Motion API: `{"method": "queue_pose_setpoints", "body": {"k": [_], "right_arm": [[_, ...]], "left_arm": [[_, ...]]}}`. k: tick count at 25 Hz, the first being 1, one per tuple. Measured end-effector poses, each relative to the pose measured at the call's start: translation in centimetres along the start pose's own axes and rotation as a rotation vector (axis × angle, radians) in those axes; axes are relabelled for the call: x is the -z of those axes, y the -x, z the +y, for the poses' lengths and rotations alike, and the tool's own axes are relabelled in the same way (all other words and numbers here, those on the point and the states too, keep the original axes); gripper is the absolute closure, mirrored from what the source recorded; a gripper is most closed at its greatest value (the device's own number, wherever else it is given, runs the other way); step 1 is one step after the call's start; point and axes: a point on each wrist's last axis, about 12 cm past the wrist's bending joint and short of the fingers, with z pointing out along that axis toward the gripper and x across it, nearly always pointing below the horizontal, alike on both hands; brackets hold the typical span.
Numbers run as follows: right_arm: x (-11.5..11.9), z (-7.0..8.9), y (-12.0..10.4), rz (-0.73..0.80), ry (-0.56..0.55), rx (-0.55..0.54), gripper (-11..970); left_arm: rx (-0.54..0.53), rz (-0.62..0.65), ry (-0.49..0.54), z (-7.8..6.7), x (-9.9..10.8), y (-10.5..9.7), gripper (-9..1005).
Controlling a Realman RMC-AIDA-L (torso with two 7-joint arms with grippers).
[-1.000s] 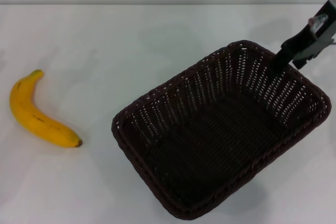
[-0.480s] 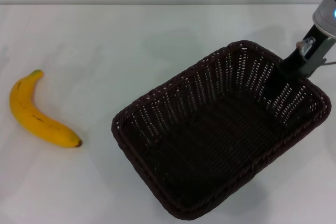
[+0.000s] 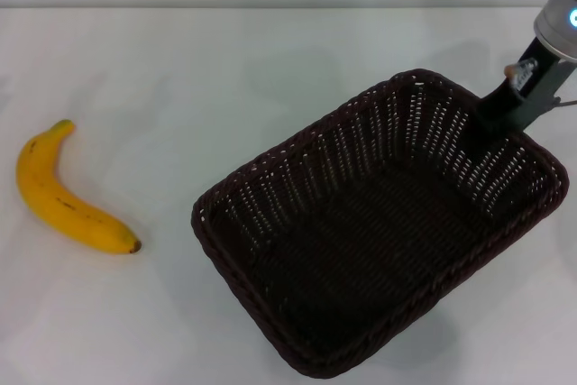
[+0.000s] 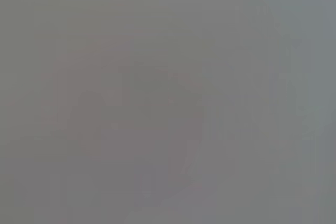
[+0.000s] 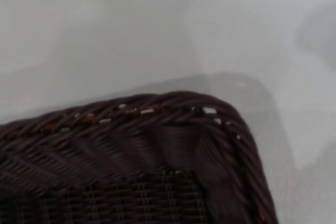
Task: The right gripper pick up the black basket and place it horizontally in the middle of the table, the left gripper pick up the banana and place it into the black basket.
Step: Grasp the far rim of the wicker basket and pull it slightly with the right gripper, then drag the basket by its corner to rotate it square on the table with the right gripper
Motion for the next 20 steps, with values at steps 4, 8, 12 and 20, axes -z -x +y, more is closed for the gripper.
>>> {"method": "queue_pose_setpoints", "body": {"k": [4,8,12,20], "right_arm": [[0.1,0.2,0.3,-0.005,-0.025,-0.064,695],[0.3,0.1,0.4,-0.022,-0.024,-0.181,770],[1.3,-0.3,0.6,-0.079,0.003,-0.304,808],[2.1,-0.9,-0.8,-0.111,0.117,-0.534,809]], "left_arm": [[-0.028,-0.031,0.051,0.7,0.3,0.5,131],[-0.087,-0.054,0.097,1.3,0.7,0.9,132],[-0.151,-0.068,0.137,1.8,0.8,1.1,132],[-0.218,-0.105,0.189,2.7,0.1,2.0,132]]}}
